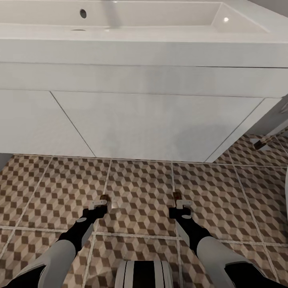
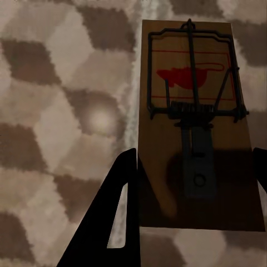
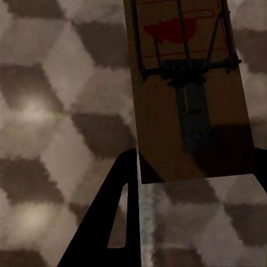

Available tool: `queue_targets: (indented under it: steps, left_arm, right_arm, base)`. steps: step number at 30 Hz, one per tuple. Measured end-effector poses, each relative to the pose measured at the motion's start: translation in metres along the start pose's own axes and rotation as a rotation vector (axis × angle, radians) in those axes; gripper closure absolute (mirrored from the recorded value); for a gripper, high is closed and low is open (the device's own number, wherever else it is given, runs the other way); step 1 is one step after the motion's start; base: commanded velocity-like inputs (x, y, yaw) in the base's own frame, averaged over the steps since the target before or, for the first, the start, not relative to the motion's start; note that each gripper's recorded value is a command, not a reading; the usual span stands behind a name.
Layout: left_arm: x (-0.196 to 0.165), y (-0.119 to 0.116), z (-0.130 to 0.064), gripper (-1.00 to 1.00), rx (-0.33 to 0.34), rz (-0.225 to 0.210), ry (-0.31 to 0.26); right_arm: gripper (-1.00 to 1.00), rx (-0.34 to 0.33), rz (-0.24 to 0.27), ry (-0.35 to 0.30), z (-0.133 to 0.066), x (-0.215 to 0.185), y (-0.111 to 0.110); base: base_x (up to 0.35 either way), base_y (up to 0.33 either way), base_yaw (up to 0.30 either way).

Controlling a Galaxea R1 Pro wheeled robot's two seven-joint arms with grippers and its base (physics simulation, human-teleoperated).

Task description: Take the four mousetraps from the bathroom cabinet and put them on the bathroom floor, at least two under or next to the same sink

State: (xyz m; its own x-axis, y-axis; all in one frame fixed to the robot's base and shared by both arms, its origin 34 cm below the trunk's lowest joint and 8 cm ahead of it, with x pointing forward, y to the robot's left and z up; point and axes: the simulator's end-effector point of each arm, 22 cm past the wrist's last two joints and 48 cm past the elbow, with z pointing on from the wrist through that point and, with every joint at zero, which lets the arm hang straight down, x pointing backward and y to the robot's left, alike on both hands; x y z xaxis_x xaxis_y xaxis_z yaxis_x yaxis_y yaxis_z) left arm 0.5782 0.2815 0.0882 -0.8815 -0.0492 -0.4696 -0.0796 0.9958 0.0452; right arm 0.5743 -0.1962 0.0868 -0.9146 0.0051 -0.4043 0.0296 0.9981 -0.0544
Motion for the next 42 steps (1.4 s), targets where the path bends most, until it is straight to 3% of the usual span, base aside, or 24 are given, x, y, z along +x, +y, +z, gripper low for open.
queue_targets:
  steps: [13, 23, 42]
  left_arm:
    - [-0.001, 0.000, 0.000, 1.00, -0.009, 0.019, -0.004]
    - [-0.010, 0.009, -0.001, 1.00, -0.052, 0.019, -0.047]
    - [-0.008, 0.004, -0.001, 1.00, -0.048, 0.018, -0.044]
  right_arm:
    - [1.00, -0.003, -0.005, -0.001, 0.000, 0.000, 0.002]
    - [1.00, -0.006, -0.006, -0.003, 0.000, -0.001, 0.002]
    - [1.00, -0.009, -0.011, -0.006, 0.000, -0.001, 0.004]
  base:
    - [0.014, 0.005, 0.000]
    - [0.246, 0.076, 0.000]
    - [0.029, 0.004, 0.000]
